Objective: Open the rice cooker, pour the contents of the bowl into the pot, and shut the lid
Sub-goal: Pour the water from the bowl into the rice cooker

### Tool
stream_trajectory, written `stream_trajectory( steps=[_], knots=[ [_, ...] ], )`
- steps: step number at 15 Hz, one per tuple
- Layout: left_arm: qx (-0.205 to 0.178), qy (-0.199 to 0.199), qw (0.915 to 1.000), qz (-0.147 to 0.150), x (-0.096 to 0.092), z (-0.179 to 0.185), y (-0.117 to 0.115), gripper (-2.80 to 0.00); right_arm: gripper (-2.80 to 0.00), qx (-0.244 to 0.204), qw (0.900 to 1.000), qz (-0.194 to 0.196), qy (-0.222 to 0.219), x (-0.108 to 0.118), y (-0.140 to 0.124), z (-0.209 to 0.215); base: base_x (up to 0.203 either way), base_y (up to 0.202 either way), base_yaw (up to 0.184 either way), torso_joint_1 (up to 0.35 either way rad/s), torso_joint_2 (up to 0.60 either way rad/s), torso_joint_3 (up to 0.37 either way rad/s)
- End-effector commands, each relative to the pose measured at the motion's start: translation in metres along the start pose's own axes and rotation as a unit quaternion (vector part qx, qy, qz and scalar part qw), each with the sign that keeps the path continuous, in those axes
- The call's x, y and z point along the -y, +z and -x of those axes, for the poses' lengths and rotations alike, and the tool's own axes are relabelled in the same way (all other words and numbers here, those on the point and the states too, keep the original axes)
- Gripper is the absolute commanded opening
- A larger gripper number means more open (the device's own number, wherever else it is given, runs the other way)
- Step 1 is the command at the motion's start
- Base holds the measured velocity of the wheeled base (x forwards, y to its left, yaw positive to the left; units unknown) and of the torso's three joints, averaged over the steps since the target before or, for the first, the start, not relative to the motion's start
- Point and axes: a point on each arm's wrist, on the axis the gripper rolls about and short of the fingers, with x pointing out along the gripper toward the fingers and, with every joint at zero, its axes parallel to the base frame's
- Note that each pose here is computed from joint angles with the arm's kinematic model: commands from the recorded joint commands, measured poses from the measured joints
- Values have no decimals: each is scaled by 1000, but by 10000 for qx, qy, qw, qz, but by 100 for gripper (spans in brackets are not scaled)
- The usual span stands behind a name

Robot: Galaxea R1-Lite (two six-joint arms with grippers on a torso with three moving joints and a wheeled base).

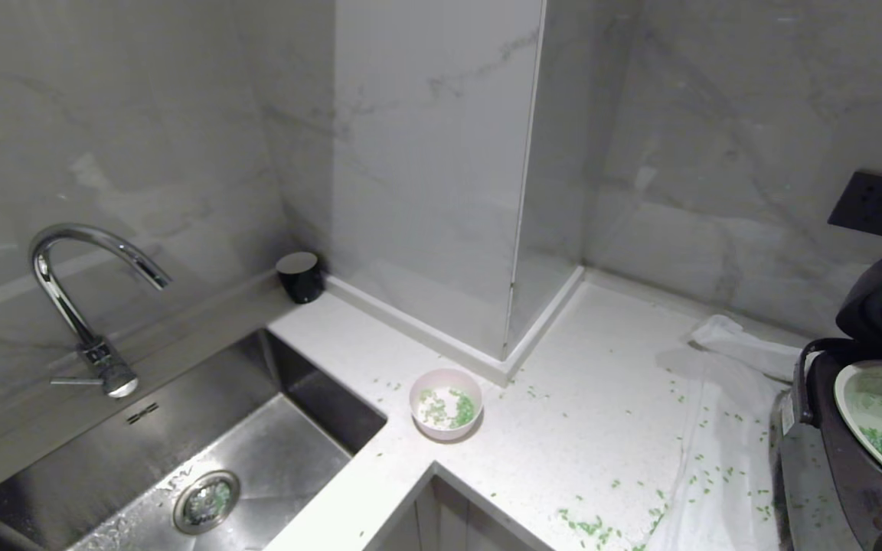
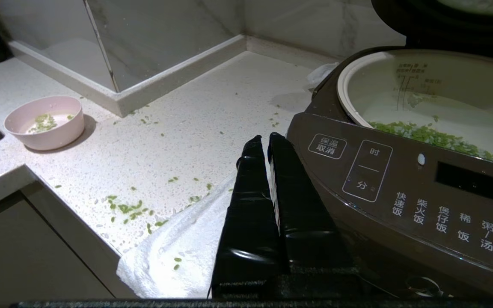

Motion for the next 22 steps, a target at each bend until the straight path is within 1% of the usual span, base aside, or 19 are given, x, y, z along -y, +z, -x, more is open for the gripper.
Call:
stream_trajectory(
  steps=[1,5,11,18,22],
  knots=[
    [-2,12,10000,5,0,0,0,-280,-280,-18,10000,-72,-27,0,0,0,0,0,0,0,0,0],
    [-4,12,10000,0,0,0,-1,-280,-280,-12,10000,-77,-22,0,0,0,-26,0,0,4,1,-1],
    [-4,12,10000,-8,0,0,-1,-280,-280,-2,10000,-77,-27,0,0,0,-169,0,-1,-2,3,2],
    [-2,4,10000,0,0,0,-1,-280,-280,-2,10000,-71,-21,0,0,0,0,0,0,0,0,0],
    [5,5,10000,-1,0,0,0,-280,-280,-2,10000,-71,-21,0,0,0,4,12,-152,-1,3,1]
  ],
)
